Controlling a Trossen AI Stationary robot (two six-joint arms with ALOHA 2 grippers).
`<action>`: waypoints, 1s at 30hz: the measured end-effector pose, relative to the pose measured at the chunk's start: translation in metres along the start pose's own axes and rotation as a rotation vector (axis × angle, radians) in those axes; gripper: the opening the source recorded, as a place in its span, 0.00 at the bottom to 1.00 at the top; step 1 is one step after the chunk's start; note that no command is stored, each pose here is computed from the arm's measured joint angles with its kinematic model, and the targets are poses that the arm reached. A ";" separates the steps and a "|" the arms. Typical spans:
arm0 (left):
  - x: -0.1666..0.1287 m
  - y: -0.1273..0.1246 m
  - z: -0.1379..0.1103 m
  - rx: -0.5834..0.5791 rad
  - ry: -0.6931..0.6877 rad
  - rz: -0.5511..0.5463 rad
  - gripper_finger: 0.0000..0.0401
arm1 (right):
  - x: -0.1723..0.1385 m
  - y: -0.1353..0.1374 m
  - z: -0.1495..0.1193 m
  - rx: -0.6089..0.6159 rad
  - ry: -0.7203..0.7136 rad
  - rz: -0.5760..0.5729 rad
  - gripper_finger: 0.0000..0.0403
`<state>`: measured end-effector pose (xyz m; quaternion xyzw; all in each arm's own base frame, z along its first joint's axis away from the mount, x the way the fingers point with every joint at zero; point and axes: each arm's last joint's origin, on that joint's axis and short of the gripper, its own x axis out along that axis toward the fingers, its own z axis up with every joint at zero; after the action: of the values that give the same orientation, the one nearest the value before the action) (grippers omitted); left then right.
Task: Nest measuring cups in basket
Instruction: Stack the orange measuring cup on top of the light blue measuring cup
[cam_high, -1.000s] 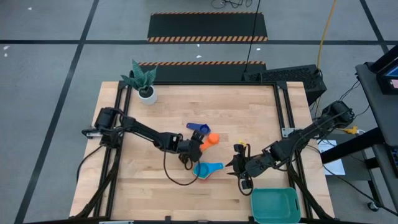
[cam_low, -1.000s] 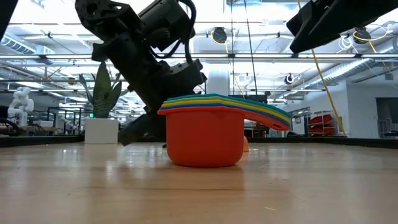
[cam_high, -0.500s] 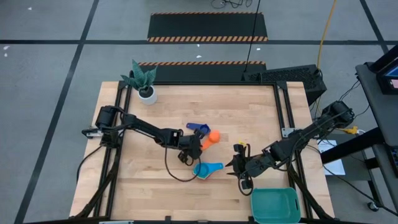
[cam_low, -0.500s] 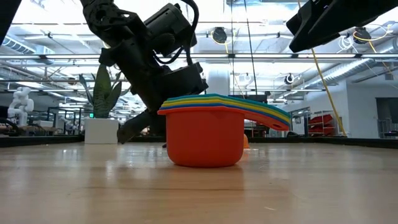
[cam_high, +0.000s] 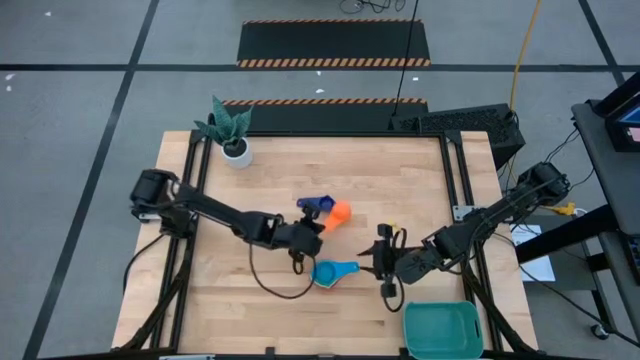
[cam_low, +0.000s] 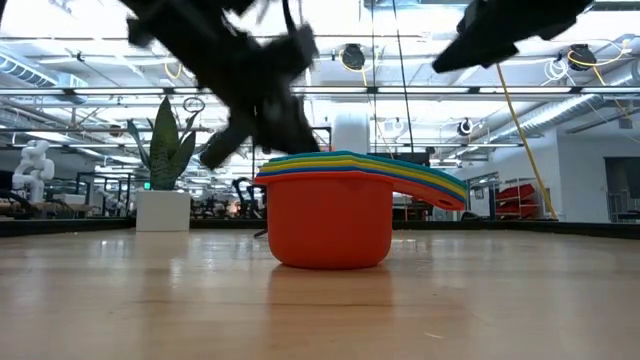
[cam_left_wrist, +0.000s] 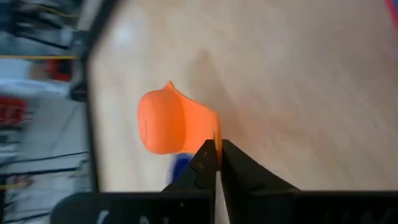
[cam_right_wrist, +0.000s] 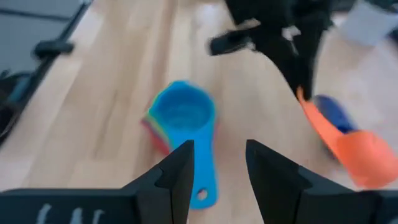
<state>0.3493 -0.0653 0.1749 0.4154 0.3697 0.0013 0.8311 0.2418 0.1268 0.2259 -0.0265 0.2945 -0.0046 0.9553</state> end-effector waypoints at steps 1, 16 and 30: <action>-0.009 0.004 0.004 -0.014 -0.009 0.033 0.01 | 0.000 0.000 0.001 0.002 -0.016 -0.020 0.34; -0.120 0.023 0.060 -0.151 -0.311 0.453 0.01 | -0.002 -0.007 0.039 0.154 -0.369 -0.074 0.34; -0.161 0.000 0.084 -0.358 -0.470 0.525 0.01 | 0.019 0.001 0.061 0.239 -0.678 0.185 0.38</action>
<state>0.2836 -0.1726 0.3059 0.3335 0.0446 0.1832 0.9237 0.2917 0.1300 0.2652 0.1118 -0.0401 0.0563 0.9913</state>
